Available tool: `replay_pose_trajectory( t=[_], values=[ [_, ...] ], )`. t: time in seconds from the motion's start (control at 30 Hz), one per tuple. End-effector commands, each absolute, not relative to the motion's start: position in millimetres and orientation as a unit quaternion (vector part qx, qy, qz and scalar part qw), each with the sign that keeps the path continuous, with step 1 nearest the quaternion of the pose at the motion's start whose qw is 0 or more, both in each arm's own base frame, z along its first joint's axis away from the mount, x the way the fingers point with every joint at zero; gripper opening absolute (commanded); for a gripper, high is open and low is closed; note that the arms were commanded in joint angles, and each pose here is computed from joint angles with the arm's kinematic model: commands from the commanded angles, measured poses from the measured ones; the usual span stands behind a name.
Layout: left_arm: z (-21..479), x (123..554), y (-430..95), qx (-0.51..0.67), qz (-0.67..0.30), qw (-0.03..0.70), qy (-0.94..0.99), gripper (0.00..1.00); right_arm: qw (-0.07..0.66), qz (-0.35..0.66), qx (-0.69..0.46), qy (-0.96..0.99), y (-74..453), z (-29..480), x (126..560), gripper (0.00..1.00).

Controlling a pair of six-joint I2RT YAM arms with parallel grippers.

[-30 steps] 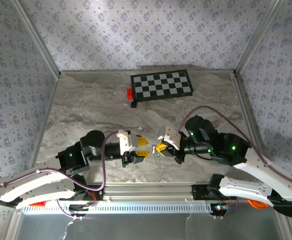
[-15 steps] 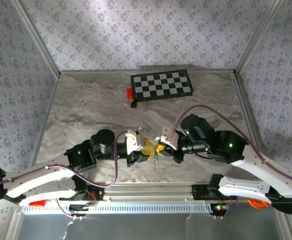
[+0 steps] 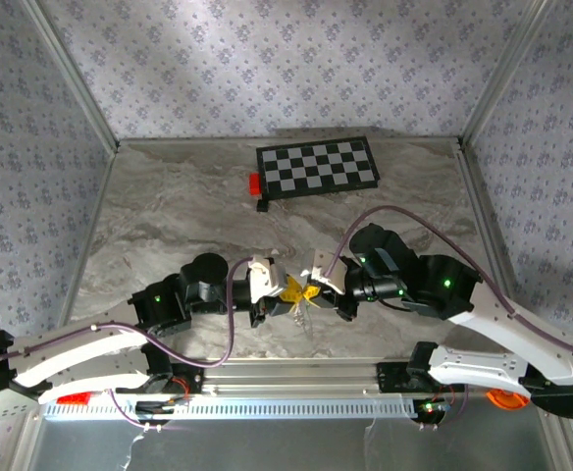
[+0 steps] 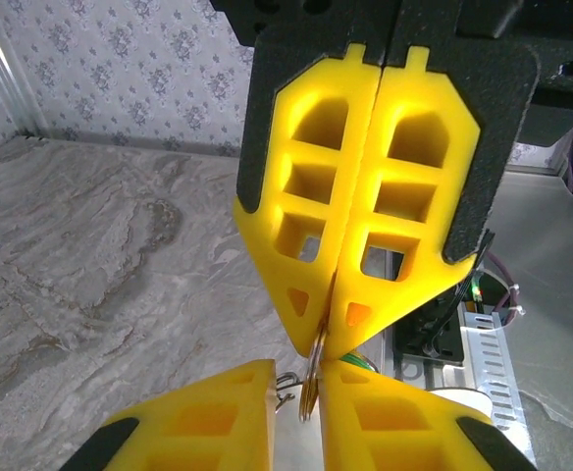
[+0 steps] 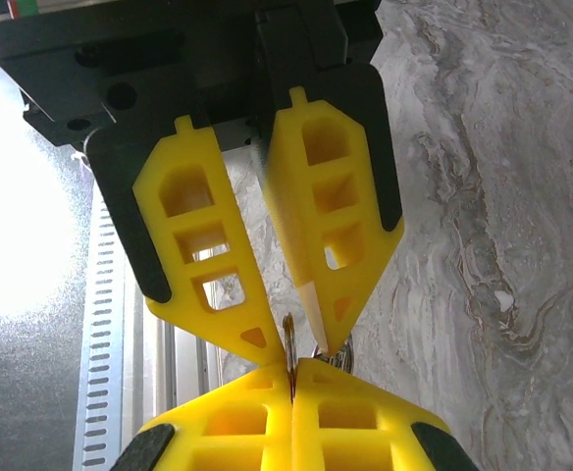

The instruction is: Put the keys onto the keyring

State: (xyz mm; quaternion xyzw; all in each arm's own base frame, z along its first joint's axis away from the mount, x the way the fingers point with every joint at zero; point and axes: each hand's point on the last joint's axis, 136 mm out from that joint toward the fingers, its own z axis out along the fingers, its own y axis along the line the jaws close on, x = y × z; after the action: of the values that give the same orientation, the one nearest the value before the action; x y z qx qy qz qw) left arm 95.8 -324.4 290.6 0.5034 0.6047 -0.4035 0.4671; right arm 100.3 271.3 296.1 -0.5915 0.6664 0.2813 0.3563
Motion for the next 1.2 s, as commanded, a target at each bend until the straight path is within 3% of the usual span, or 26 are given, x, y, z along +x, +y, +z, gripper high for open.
replay_pose_trajectory(
  t=[0.0, 0.13, 0.33, 0.53, 0.63, 1.03, 1.17],
  values=[
    [322.7, 92.3, -324.8, 0.496, -0.423, 0.495, 0.575, 0.18, 0.363, 0.291, -0.602, 0.649, 275.4, 306.2, 95.2, 0.00],
    [321.9, 92.4, -326.3, 0.497, -0.424, 0.492, 0.576, 0.01, 0.364, 0.291, -0.602, 0.648, 275.4, 307.3, 95.1, 0.00],
    [328.7, 85.4, -326.3, 0.503, -0.439, 0.492, 0.559, 0.00, 0.367, 0.293, -0.599, 0.648, 274.5, 308.8, 94.5, 0.00],
    [341.7, 75.0, -321.3, 0.498, -0.468, 0.507, 0.525, 0.00, 0.384, 0.334, -0.572, 0.643, 272.7, 312.1, 87.6, 0.27],
    [348.4, 69.0, -320.3, 0.497, -0.487, 0.512, 0.505, 0.00, 0.398, 0.351, -0.562, 0.635, 269.9, 316.7, 84.2, 0.32],
    [360.8, 62.3, -312.3, 0.482, -0.511, 0.527, 0.479, 0.00, 0.407, 0.371, -0.561, 0.619, 265.8, 322.4, 77.6, 0.25],
    [361.0, 62.1, -311.1, 0.480, -0.511, 0.528, 0.478, 0.00, 0.406, 0.371, -0.560, 0.619, 265.0, 320.6, 77.5, 0.15]
  ],
)
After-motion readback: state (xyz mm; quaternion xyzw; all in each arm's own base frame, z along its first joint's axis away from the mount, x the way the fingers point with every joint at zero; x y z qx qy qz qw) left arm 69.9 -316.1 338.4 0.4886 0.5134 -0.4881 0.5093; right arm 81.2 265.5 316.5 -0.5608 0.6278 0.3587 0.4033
